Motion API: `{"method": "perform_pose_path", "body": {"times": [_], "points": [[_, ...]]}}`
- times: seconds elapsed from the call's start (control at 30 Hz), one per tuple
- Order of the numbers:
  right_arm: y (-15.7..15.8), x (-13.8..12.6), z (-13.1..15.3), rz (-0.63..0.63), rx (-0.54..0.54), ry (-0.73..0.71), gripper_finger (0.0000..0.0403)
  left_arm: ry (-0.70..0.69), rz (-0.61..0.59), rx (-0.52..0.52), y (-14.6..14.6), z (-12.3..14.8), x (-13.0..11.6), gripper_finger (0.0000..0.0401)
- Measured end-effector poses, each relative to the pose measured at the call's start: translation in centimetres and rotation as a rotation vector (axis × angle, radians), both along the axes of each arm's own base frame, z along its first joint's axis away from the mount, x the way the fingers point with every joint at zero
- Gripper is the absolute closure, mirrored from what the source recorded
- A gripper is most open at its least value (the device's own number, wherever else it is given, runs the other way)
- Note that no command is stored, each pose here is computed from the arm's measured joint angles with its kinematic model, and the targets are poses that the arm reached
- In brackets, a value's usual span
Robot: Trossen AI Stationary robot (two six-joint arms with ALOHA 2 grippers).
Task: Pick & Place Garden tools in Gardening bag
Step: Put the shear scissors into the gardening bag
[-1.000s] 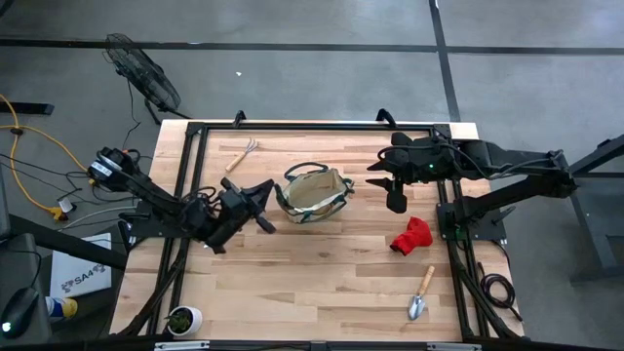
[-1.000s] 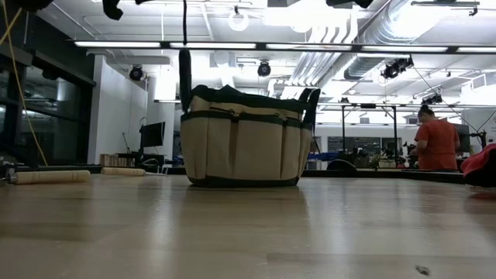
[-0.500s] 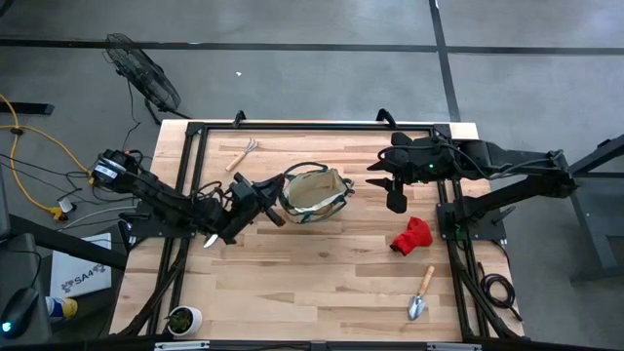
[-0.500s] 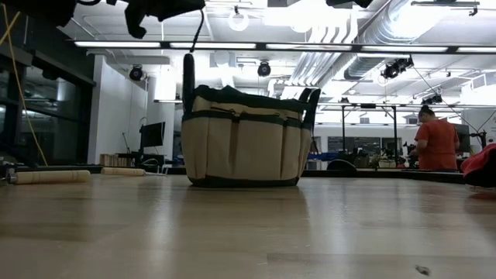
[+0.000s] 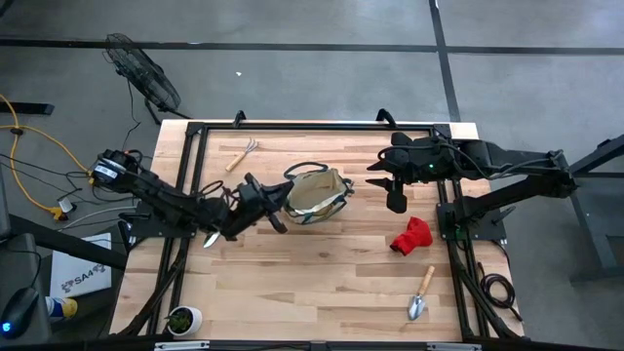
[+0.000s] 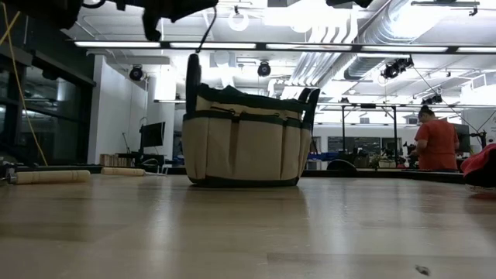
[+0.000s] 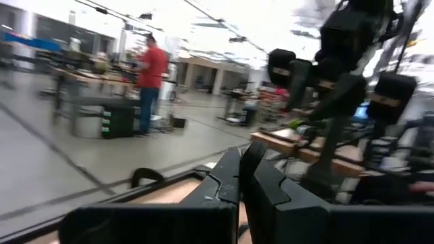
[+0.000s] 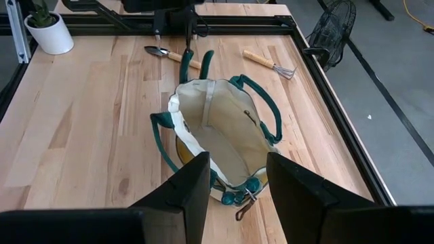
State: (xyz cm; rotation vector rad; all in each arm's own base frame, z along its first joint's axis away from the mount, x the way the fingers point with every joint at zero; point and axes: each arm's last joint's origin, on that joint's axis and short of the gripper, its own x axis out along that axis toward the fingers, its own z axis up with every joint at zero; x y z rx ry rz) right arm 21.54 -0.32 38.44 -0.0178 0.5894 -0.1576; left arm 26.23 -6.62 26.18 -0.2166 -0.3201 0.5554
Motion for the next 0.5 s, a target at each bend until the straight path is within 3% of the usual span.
{"method": "perform_pose_path", "body": {"times": [0.17, 0.37, 0.5], "points": [[0.0, 0.0, 0.0, 0.000, 0.000, 0.000, 0.0264, 0.004, -0.049, -0.051, 1.1, -0.8, 0.8, 0.0401], [0.0, 0.0, 0.0, 0.000, 0.001, 0.000, 0.0264, 0.031, 0.096, -0.080, 1.4, -1.2, 0.8, 0.0401], [0.0, 0.0, 0.0, 0.000, 0.000, 0.001, 0.0264, 0.028, 0.116, -0.092, 1.5, -1.2, 0.7, 0.0401]]}}
